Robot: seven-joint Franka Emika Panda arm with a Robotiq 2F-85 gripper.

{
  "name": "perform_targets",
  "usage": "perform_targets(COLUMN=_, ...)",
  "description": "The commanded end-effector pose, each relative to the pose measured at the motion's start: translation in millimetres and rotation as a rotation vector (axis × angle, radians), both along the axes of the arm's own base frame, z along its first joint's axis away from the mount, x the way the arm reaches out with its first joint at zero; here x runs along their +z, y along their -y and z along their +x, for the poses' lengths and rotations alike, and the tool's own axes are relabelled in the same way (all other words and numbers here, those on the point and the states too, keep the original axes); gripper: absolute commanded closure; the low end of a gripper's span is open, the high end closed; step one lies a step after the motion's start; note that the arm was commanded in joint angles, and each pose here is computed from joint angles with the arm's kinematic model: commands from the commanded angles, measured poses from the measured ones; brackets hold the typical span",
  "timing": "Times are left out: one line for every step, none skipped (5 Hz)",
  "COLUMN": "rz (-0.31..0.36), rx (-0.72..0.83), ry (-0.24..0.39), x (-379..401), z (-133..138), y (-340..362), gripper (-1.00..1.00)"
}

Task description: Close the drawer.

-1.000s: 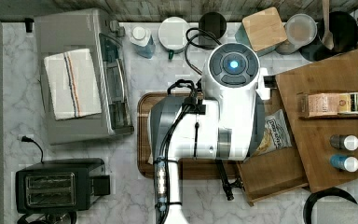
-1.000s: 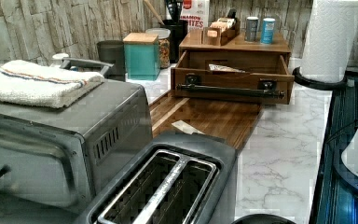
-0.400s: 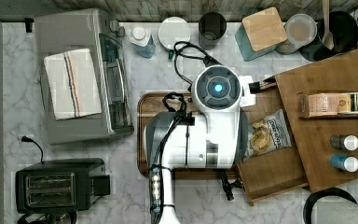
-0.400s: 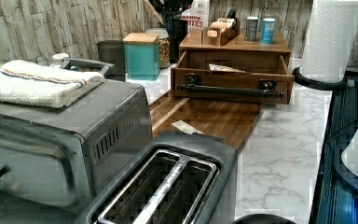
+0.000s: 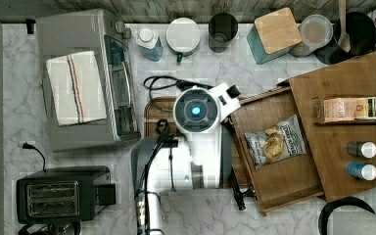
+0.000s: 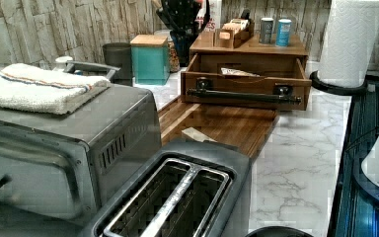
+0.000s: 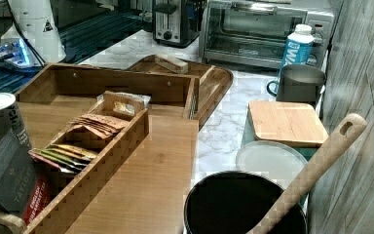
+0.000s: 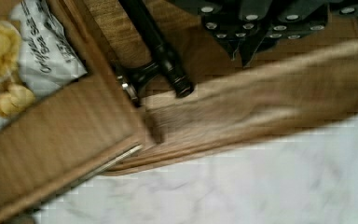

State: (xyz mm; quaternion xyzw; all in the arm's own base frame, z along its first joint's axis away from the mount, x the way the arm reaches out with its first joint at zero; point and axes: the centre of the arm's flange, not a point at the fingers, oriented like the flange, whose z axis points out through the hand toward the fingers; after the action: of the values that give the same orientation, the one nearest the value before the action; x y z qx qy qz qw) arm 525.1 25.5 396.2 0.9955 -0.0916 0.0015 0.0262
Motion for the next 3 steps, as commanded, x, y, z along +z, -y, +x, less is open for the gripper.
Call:
perform_targets(rz=-0.033, rx=0.413, ry=0.033, x=-42, z=-49, y=3, gripper=1.00)
perform_targets(rz=-0.054, rx=0.451, ry=-0.027, x=-73, z=-58, y=7, gripper=1.00)
perform_targets(rz=-0.051, rx=0.453, ry=-0.045, x=-104, z=-73, y=1, gripper=1.00)
